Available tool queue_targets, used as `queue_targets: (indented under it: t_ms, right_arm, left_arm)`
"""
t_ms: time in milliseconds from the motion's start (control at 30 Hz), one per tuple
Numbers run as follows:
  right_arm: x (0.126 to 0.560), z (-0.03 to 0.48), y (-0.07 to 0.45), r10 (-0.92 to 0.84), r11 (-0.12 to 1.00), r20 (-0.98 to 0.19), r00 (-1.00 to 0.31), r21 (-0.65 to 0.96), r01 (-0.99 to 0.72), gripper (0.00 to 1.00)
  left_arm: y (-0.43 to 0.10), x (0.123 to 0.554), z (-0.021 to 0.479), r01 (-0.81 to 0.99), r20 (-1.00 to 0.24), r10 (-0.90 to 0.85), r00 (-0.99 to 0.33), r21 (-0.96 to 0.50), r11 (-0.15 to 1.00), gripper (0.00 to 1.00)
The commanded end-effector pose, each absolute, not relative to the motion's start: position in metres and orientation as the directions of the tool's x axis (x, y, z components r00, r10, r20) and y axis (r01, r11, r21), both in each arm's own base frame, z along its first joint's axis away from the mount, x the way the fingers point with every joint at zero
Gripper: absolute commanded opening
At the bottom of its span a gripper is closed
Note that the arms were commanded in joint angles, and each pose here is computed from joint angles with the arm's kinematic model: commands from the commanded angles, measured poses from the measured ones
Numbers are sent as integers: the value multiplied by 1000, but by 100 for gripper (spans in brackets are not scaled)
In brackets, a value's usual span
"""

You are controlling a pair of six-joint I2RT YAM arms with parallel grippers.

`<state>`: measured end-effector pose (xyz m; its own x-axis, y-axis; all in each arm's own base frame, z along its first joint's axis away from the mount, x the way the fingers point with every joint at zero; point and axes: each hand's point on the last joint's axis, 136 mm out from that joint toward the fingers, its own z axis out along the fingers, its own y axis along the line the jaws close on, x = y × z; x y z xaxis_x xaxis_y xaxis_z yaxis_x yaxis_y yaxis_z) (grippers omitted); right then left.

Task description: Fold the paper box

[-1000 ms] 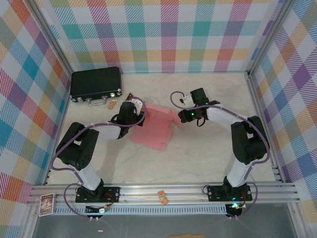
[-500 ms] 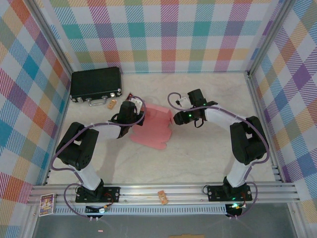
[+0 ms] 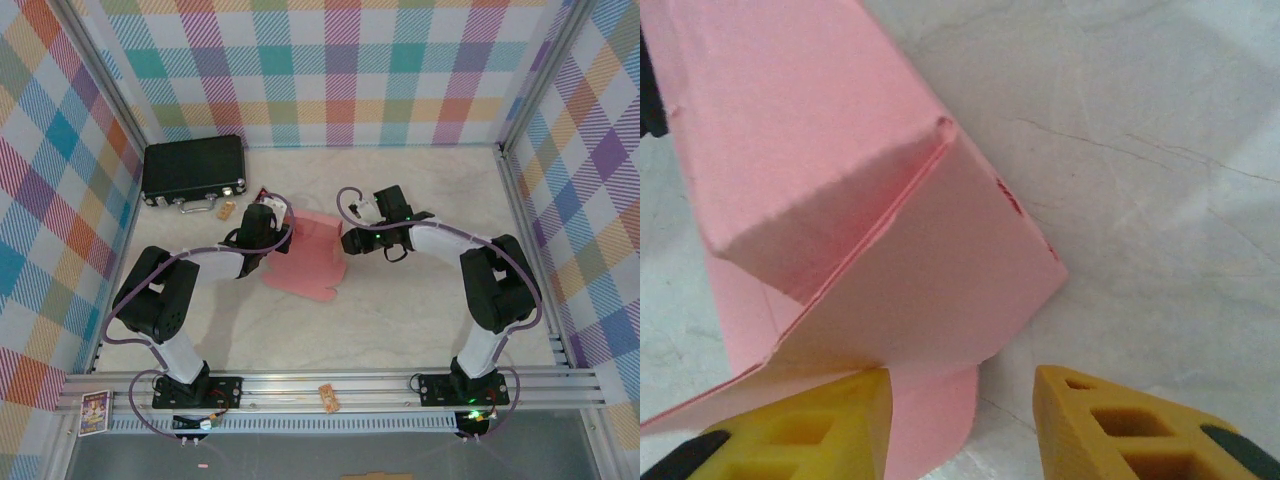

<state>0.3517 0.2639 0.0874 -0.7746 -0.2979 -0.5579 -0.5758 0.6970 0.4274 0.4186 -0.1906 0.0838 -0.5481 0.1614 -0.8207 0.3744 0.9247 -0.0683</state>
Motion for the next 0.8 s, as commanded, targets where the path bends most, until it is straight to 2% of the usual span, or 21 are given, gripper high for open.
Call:
queue_targets:
  t_ms: [0,167,400,767]
  right_arm:
    - [349,94,280,-269,644,-576,-772,488,-589,42]
    - [353,92,286,-245,635,-600,-762,495,-594,46]
    - [371,81,280,-207,721,-648,-733,405,-562,46]
    - [379,70,284,-186,776,-743,-643,290,-560,49]
  left_arm:
    - [-196,418,84,376,-814,160,-559,-77,923,6]
    - [-198,418,83,379,-812,158,-563,-84,922,6]
    - [-200,416,83,391,-810,160,-564,-92,916,6]
    - [-197,406,84,385,-804,144,-577,-112,916,6]
